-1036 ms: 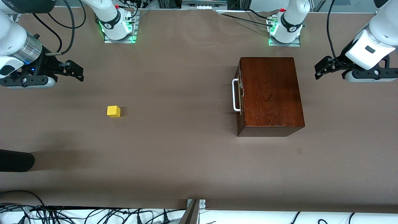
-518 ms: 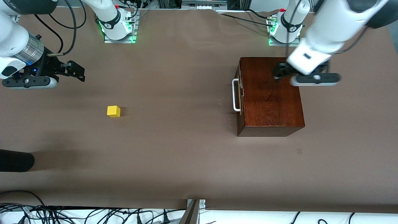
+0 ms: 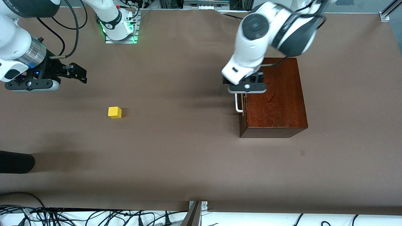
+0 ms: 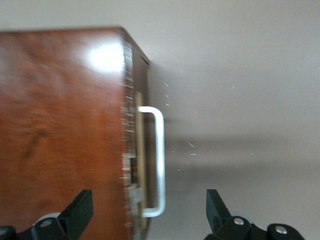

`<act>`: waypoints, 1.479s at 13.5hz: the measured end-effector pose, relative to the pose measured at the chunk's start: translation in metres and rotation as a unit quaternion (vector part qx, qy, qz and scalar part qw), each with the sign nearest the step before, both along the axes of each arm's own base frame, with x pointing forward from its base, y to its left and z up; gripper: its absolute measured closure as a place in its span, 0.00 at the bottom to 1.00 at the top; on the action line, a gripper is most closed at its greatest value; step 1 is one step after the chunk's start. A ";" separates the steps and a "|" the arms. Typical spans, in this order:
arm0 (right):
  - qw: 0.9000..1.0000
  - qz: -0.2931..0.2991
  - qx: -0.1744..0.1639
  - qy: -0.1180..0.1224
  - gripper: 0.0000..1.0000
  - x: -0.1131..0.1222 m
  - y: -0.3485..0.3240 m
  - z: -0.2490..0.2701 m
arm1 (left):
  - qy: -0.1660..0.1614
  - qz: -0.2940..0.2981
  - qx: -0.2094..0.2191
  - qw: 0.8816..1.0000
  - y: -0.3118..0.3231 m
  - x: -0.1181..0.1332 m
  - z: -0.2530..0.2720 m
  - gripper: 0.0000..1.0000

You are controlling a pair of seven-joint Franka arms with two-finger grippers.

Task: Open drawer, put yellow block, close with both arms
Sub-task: 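Reach the left gripper to the drawer handle while the right gripper approaches the cube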

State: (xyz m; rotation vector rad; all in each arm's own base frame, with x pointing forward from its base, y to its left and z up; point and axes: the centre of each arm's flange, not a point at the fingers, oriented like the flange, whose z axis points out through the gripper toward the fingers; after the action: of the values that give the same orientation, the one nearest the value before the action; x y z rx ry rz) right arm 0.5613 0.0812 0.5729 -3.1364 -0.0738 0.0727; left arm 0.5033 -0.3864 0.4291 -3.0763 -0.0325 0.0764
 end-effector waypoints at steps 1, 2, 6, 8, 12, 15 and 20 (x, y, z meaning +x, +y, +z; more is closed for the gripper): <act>1.000 0.000 0.000 0.001 0.00 0.000 0.000 -0.001 | 0.003 0.001 0.003 1.000 -0.016 -0.006 -0.018 0.00; 1.000 0.000 0.000 0.001 0.00 0.000 0.000 -0.001 | 0.006 -0.002 0.011 1.000 -0.030 -0.014 -0.033 0.00; 1.000 0.000 0.000 0.002 0.00 0.001 0.000 -0.002 | 0.006 -0.023 0.041 0.999 -0.054 -0.028 -0.071 0.00; 1.000 0.000 0.000 0.002 0.00 0.001 0.000 -0.002 | -0.006 -0.033 0.057 0.998 -0.052 -0.024 -0.079 0.00; 1.000 0.000 -0.001 0.003 0.00 0.001 0.000 -0.003 | 0.000 -0.038 0.071 0.997 -0.051 -0.023 -0.098 0.00; 1.000 0.000 -0.002 0.013 0.00 0.000 0.000 -0.012 | 0.006 -0.043 0.086 0.995 -0.048 -0.022 -0.117 0.00; 0.999 -0.006 -0.006 0.040 0.00 -0.005 -0.007 -0.049 | 0.012 -0.042 0.093 0.995 -0.046 -0.020 -0.132 0.00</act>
State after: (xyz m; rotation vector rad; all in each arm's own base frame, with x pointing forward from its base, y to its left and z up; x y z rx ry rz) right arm 0.5566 0.0744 0.5238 -3.1411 -0.0550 0.2004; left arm 0.4831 -0.4326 0.2975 -2.8866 0.0866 0.1015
